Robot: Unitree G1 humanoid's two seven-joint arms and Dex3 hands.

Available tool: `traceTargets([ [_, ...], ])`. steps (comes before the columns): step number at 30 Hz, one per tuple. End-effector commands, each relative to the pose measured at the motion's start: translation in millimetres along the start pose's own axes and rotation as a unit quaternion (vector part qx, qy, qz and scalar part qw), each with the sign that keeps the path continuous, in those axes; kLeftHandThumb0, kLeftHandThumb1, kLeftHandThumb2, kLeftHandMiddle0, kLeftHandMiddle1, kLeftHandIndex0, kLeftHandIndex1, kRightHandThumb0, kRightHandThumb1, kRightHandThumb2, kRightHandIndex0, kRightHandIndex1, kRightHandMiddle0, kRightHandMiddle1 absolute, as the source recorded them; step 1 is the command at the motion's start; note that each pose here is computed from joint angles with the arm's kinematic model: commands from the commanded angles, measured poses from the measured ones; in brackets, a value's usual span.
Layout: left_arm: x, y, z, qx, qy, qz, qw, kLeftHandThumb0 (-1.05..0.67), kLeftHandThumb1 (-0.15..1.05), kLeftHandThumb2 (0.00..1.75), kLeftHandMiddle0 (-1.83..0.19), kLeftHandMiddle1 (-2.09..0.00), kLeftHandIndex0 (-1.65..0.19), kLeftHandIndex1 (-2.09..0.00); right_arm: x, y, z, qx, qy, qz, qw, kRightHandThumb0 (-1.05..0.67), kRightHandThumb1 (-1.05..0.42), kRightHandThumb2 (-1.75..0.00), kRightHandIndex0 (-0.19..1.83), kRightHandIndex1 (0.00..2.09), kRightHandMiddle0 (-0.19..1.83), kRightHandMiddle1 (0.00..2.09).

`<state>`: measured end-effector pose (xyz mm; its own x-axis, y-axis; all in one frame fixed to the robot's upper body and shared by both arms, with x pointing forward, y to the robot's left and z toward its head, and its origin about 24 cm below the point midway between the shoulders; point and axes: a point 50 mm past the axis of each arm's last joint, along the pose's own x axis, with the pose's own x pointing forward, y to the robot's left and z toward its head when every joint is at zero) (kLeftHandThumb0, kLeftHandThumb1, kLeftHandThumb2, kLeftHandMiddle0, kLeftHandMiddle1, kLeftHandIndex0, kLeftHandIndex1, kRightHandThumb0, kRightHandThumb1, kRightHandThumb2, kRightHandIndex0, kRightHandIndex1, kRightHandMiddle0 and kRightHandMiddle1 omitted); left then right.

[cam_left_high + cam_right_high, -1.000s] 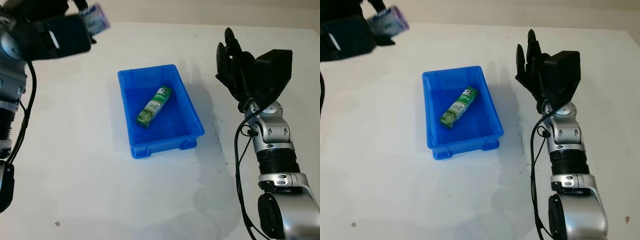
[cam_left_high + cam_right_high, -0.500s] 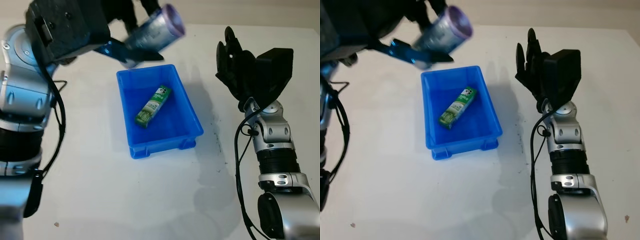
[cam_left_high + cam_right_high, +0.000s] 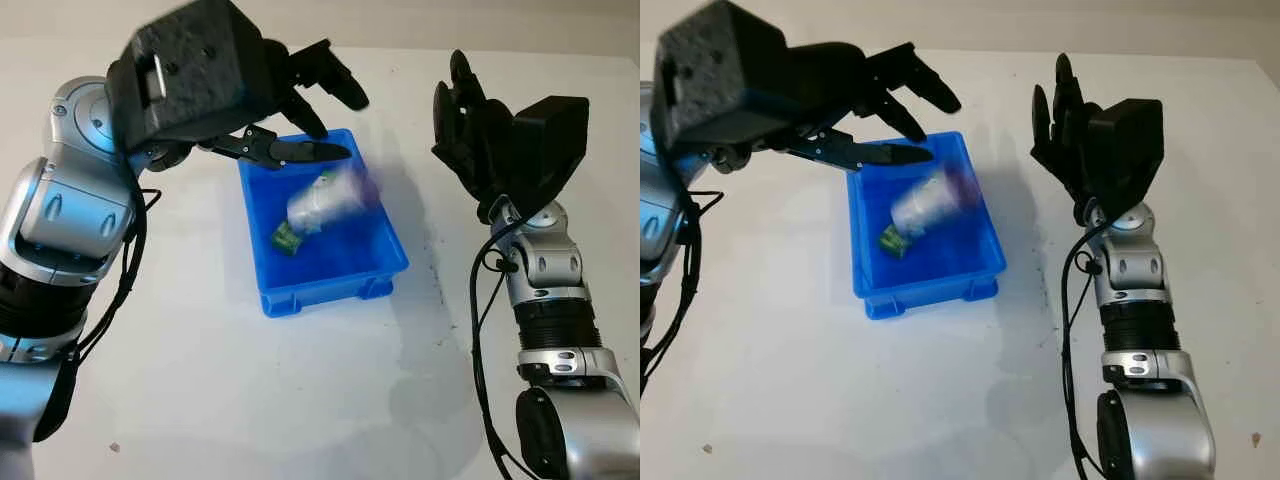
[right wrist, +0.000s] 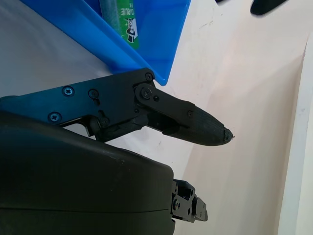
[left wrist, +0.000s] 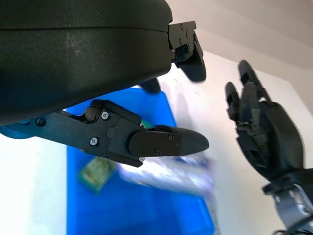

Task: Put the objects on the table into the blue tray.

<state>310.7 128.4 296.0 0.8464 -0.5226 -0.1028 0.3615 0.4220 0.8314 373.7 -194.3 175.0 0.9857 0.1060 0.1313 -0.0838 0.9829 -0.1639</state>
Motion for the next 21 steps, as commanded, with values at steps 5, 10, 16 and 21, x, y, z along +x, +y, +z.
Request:
traceTargets([
  [5,0.2,2.1,-2.2,0.035,0.012,0.017,0.999,-0.53,1.05,0.34,0.08,-0.4,0.19,-0.58,-2,-4,0.7,-0.003,-0.006,-0.004,1.0,-0.61,-1.05,-0.76,-0.19,0.0,-0.19,0.0],
  [10,-0.2,4.6,-5.0,0.023,0.018,0.029,0.999,-0.52,1.05,0.31,0.01,-0.2,0.19,-0.58,-1,-4,1.2,-0.007,-0.004,-0.004,1.0,-0.61,-1.05,-0.76,-0.19,0.0,-0.19,0.0],
  [16,4.8,25.1,-14.6,-0.019,-0.035,0.149,0.988,-0.58,1.05,0.45,-0.06,-0.15,0.17,-0.54,0,-4,1.4,-0.006,-0.004,-0.005,1.0,-0.61,-1.05,-0.76,-0.19,0.0,-0.19,0.0],
  [21,5.8,54.0,-49.3,-0.146,-0.06,0.293,0.943,-0.66,1.05,0.51,0.09,-0.29,0.19,-0.59,1,-4,2.9,0.0,-0.01,-0.007,1.0,-0.6,-1.05,-0.76,-0.19,0.0,-0.19,0.0],
])
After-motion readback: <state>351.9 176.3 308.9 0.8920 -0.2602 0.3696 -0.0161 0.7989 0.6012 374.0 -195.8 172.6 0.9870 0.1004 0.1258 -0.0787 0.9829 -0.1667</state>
